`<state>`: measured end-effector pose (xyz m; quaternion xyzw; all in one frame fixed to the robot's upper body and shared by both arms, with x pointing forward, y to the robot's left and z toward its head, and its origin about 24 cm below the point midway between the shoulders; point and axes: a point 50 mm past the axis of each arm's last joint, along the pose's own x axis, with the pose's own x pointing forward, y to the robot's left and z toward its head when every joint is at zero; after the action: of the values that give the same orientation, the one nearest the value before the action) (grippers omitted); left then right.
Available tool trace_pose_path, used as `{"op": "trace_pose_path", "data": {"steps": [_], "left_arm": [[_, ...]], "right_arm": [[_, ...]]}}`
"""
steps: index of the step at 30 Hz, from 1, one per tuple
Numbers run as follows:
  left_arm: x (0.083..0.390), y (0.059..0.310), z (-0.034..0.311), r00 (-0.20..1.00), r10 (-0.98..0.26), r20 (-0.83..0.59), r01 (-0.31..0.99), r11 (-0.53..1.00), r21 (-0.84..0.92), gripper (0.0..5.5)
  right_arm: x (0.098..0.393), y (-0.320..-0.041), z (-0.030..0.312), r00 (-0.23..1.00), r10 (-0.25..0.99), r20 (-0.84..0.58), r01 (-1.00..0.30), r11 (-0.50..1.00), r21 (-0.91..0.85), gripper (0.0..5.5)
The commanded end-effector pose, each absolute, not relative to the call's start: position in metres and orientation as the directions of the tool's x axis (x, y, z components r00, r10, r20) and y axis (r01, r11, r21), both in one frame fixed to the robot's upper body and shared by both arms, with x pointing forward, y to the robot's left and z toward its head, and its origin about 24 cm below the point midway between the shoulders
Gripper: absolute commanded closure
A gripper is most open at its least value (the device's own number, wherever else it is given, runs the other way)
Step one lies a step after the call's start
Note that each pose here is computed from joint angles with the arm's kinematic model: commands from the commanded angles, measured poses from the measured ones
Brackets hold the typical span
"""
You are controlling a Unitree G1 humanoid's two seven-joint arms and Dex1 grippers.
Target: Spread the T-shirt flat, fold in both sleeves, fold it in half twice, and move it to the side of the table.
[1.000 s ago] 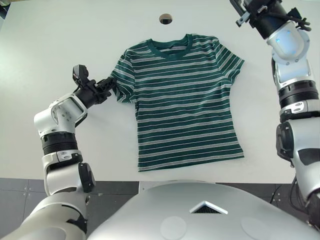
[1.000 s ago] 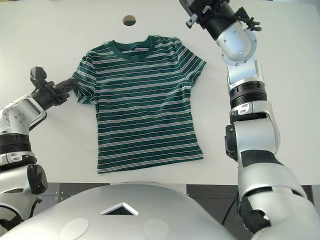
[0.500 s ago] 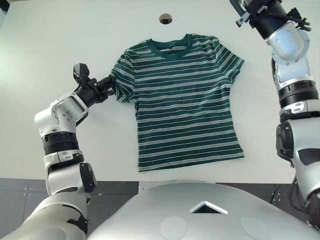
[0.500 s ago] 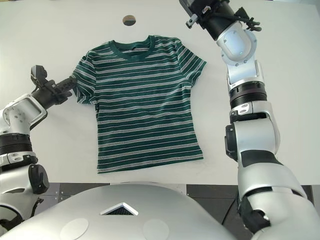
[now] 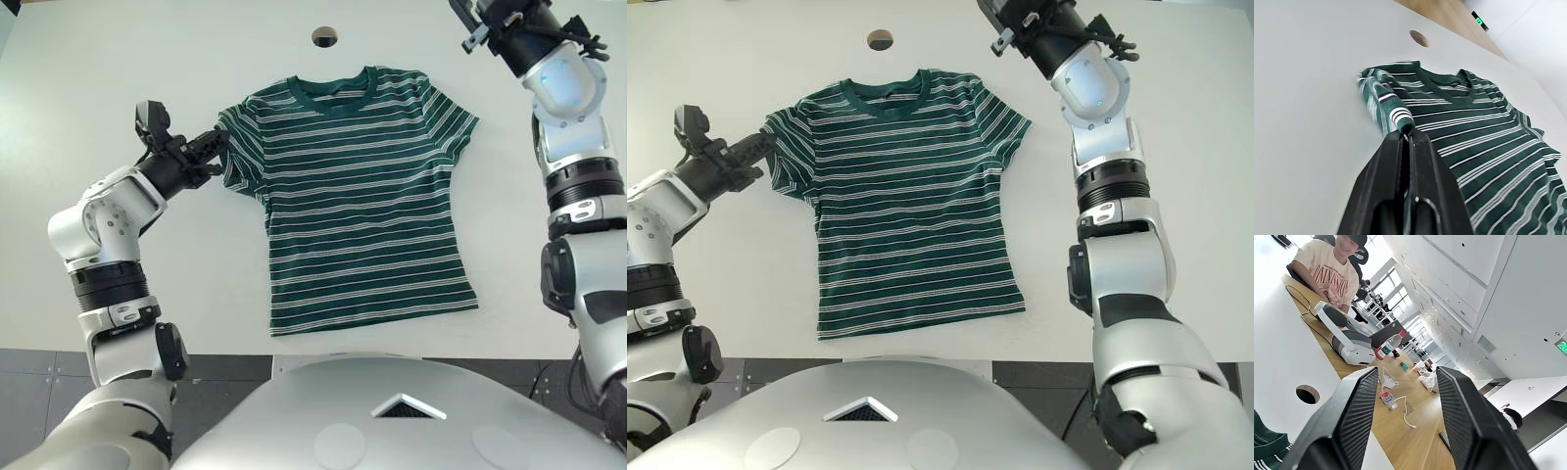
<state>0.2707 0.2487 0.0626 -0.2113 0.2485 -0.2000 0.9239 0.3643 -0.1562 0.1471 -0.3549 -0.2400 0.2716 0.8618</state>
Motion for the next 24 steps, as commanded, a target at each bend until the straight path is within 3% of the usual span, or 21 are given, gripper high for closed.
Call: {"op": "trace_pose_path", "data": {"steps": [1, 22, 24], "left_arm": [[0.277, 0.233, 0.068, 0.787, -0.499, -0.362, 0.29, 0.818, -0.497, 5.38], [0.32, 0.176, 0.045, 0.745, -0.562, -0.36, 0.308, 0.768, -0.561, 5.38], [0.319, 0.174, 0.041, 0.736, -0.569, -0.366, 0.309, 0.764, -0.566, 4.99]], "right_arm": [[0.364, -0.158, 0.145, 0.743, 0.633, 0.216, -0.306, 0.609, -0.732, 3.33], [0.363, -0.158, 0.146, 0.742, 0.635, 0.214, -0.308, 0.607, -0.733, 3.33], [0.363, -0.159, 0.146, 0.742, 0.636, 0.213, -0.308, 0.606, -0.734, 3.33]]}}
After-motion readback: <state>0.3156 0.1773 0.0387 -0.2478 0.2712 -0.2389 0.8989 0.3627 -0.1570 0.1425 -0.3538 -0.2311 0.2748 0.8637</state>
